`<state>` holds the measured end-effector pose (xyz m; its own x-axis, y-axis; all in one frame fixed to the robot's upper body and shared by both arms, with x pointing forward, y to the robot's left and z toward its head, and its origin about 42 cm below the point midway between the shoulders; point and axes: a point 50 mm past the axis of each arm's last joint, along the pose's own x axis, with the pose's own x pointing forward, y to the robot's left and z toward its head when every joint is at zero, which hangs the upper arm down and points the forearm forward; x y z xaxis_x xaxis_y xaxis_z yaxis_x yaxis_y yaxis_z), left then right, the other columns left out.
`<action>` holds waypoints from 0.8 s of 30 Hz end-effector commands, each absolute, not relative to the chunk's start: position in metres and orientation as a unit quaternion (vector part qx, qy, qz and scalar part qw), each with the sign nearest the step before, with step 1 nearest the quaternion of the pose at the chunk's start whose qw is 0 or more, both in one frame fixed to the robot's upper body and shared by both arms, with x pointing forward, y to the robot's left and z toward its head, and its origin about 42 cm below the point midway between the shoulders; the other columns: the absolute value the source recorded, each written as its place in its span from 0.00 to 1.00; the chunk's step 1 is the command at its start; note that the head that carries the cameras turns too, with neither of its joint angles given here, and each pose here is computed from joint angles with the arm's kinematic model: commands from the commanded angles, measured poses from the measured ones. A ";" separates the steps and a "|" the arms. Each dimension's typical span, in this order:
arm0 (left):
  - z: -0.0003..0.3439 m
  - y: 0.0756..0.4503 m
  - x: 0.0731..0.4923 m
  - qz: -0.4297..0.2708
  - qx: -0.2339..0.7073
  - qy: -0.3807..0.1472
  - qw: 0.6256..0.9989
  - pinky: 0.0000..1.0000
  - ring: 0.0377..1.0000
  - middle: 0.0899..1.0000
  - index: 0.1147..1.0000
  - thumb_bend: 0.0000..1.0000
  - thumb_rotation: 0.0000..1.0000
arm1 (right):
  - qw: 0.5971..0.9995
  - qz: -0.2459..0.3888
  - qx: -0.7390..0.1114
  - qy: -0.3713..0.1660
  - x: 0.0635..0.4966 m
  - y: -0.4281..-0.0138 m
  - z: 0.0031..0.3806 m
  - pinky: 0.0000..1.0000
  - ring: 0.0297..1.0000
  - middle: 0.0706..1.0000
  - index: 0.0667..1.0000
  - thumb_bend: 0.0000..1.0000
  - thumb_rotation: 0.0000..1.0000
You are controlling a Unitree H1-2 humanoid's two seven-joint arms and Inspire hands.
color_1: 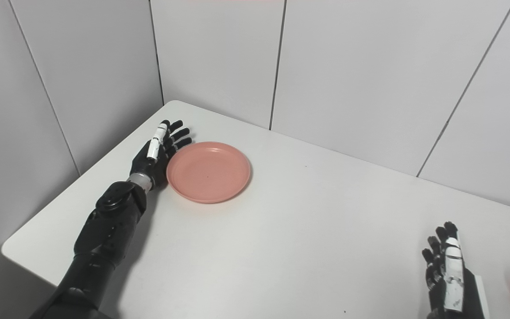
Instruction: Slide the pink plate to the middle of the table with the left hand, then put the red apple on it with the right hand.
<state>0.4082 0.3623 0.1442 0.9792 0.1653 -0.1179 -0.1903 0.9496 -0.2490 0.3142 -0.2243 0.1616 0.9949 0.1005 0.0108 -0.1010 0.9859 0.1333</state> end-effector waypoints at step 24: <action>0.145 0.316 0.426 0.040 -0.144 0.057 0.987 0.85 0.85 0.85 0.85 0.33 1.00 | 0.995 0.062 0.064 -0.036 0.318 -0.221 0.172 1.00 1.00 1.00 1.00 0.15 1.00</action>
